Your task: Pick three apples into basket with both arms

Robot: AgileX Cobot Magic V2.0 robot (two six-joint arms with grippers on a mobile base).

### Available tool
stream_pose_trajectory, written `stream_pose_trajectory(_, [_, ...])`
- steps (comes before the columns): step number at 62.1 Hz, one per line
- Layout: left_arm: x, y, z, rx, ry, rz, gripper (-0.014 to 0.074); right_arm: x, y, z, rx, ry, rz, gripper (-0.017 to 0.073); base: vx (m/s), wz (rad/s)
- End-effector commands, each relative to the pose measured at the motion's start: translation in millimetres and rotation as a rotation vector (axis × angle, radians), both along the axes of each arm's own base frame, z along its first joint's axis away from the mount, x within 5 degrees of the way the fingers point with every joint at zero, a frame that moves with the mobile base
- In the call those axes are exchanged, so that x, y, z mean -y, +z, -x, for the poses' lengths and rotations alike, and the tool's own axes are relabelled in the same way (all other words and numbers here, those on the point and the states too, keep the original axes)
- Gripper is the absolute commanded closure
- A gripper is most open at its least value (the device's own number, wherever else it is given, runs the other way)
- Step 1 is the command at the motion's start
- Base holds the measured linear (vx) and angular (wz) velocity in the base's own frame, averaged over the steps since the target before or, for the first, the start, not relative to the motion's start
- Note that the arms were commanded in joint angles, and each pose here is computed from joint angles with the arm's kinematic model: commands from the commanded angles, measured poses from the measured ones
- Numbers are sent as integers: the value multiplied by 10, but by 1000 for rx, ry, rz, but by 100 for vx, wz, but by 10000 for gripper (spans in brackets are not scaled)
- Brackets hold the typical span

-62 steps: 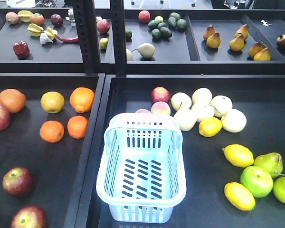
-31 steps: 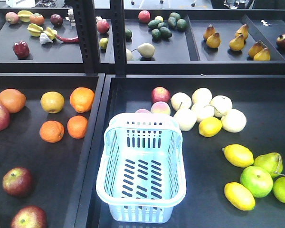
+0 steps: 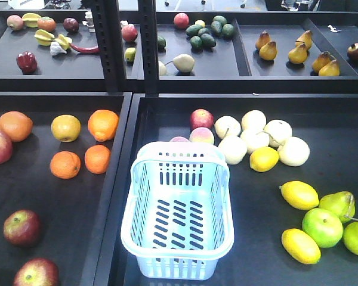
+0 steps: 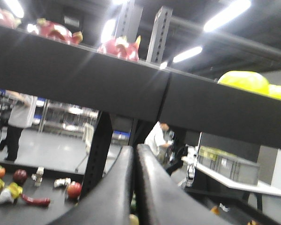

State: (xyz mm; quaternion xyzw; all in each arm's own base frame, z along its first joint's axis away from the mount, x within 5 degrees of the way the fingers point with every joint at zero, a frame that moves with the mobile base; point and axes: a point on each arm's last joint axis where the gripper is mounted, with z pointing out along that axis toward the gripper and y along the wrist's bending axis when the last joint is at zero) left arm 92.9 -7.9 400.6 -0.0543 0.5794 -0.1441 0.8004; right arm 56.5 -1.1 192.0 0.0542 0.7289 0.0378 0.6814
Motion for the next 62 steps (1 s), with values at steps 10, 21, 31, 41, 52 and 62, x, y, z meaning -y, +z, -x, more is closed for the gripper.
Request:
stream_pose_trajectory(10, [57, 355, -546, -67, -6, -8, 600, 3, 31, 1, 73, -4, 16, 564, 0, 0])
stream_pose_trajectory(21, [92, 478, -865, -214, -13, -10, 600, 3, 31, 1, 73, -4, 16, 564, 0, 0])
stream_pose_trajectory(31, [235, 604, -1066, -248, -63, -79, 600, 3, 31, 1, 73, -4, 16, 564, 0, 0])
stream_pose_trajectory(41, [509, 660, -1225, -254, -158, -177, 600, 3, 31, 1, 73, -4, 16, 564, 0, 0])
stream_pose_trajectory(52, [783, 645, -1344, -305, -254, -329, 600, 3, 31, 1, 73, -4, 16, 564, 0, 0])
stream_pose_trajectory(62, [947, 631, -1438, -368, -354, -450, 600, 3, 31, 1, 73, -4, 16, 564, 0, 0])
